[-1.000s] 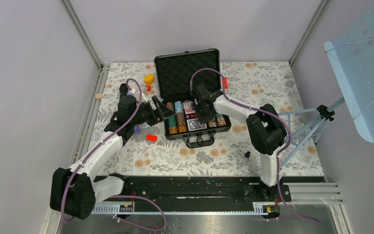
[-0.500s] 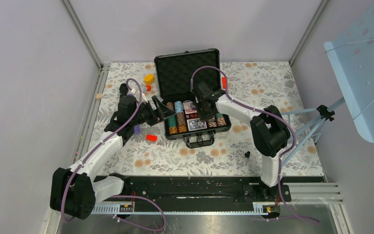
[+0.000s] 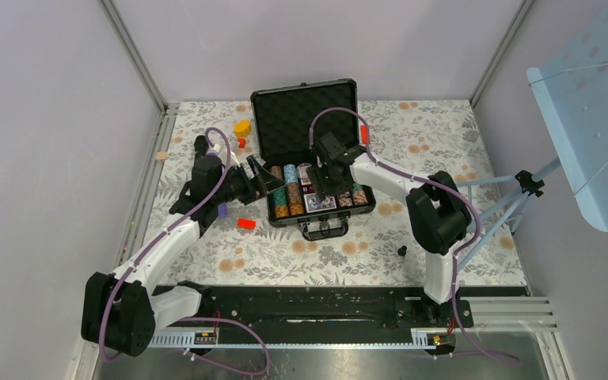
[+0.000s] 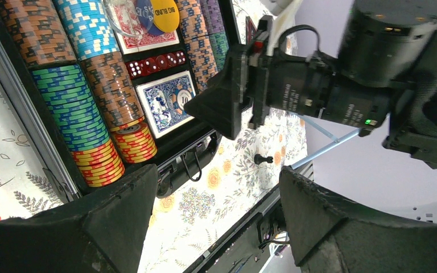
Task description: Pack up texas hold em set
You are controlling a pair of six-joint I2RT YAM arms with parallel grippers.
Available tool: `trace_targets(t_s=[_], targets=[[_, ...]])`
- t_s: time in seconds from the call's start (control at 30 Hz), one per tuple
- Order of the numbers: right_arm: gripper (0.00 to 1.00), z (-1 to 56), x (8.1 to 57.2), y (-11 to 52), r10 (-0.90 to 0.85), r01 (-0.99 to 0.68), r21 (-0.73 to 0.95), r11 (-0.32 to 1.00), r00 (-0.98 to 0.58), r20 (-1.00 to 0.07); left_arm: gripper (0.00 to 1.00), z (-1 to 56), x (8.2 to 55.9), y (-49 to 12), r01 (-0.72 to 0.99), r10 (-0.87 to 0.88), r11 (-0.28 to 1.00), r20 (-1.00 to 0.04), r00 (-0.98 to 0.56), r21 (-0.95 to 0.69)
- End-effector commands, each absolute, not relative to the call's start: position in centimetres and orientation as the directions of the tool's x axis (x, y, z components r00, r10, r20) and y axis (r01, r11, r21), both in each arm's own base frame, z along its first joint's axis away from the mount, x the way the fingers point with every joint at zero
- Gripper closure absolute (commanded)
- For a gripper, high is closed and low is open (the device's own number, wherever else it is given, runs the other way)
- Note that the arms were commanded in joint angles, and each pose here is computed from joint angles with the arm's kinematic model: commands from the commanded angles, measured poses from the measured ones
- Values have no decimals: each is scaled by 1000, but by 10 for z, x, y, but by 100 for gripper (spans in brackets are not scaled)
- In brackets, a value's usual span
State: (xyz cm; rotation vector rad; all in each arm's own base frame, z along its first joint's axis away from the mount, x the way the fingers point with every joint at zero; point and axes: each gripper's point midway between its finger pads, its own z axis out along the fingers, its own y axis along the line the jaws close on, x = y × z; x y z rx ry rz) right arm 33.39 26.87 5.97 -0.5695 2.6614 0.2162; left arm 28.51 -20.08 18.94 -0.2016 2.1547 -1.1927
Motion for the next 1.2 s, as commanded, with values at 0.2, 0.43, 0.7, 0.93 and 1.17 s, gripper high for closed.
trace_targets(t_s=[0.2, 0.43, 0.7, 0.93, 1.17], targets=[[34, 16, 323, 272, -403, -433, 48, 900, -870, -286, 23, 203, 283, -204, 234, -425, 544, -506, -751, -806], [69, 6, 319, 260, -422, -434, -13, 901, -870, -253, 23, 201, 283, -205, 232, -425, 542, -502, -754, -808], [87, 35, 329, 263, -404, -426, -13, 904, -846, -347, 23, 201, 282, -205, 233, -426, 542, -503, -752, -807], [87, 80, 338, 271, -365, -422, 21, 906, -806, -465, 23, 200, 282, -204, 231, -426, 543, -502, -752, -807], [87, 113, 345, 274, -339, -423, 34, 906, -771, -539, 23, 200, 283, -205, 229, -427, 543, -501, -753, -808]])
